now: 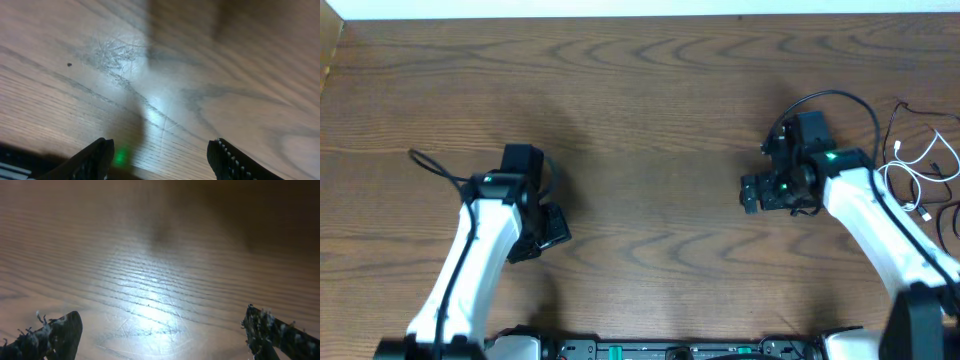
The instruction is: Untangle cables
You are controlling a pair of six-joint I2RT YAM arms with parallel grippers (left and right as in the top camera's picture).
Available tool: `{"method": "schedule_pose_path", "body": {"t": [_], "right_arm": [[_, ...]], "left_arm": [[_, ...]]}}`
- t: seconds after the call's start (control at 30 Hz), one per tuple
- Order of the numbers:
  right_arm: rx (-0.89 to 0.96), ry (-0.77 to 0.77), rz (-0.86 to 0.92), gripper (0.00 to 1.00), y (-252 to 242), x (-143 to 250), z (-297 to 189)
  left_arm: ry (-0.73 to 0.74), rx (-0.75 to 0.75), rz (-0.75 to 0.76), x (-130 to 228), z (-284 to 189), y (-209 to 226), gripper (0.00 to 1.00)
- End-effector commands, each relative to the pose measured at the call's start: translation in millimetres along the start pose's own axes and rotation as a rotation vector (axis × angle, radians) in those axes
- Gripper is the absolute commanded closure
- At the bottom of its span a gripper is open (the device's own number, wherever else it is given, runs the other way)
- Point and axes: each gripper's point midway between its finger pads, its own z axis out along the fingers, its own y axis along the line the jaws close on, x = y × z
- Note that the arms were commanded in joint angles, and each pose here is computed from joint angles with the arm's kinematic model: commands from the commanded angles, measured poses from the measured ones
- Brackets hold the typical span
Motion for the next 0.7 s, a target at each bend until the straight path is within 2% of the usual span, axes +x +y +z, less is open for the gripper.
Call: {"method": "schedule_pose_path", "body": {"t": [0.0, 0.3, 0.33, 0.37, 0.5, 0.67], "right_arm": [[0.029, -0.105, -0.003, 0.01, -3, -3, -25], [-0.003, -0.416, -0.052, 0.01, 3, 15, -76], [-0.005, -0.448, -0.056, 0.01, 3, 18, -81], [-0.009, -0.482, -0.060, 0.01, 4, 22, -88], [-0.018, -0.573, -0.071, 0.01, 6, 34, -108], [-0.022, -0.602, -0.075, 0.01, 6, 42, -118]], "left_arm": [[-0.083, 0.046, 0.026, 4, -15, 0, 0.36], [-0.558, 0.265, 0.091, 11, -95, -1, 0.35], [-0.602, 0.286, 0.091, 14, -103, 0, 0.25], [-0.649, 0.307, 0.091, 17, -112, 2, 0.02], [-0.771, 0.363, 0.090, 27, -134, 7, 0.02], [-0.828, 0.389, 0.091, 33, -144, 10, 0.02]]}}
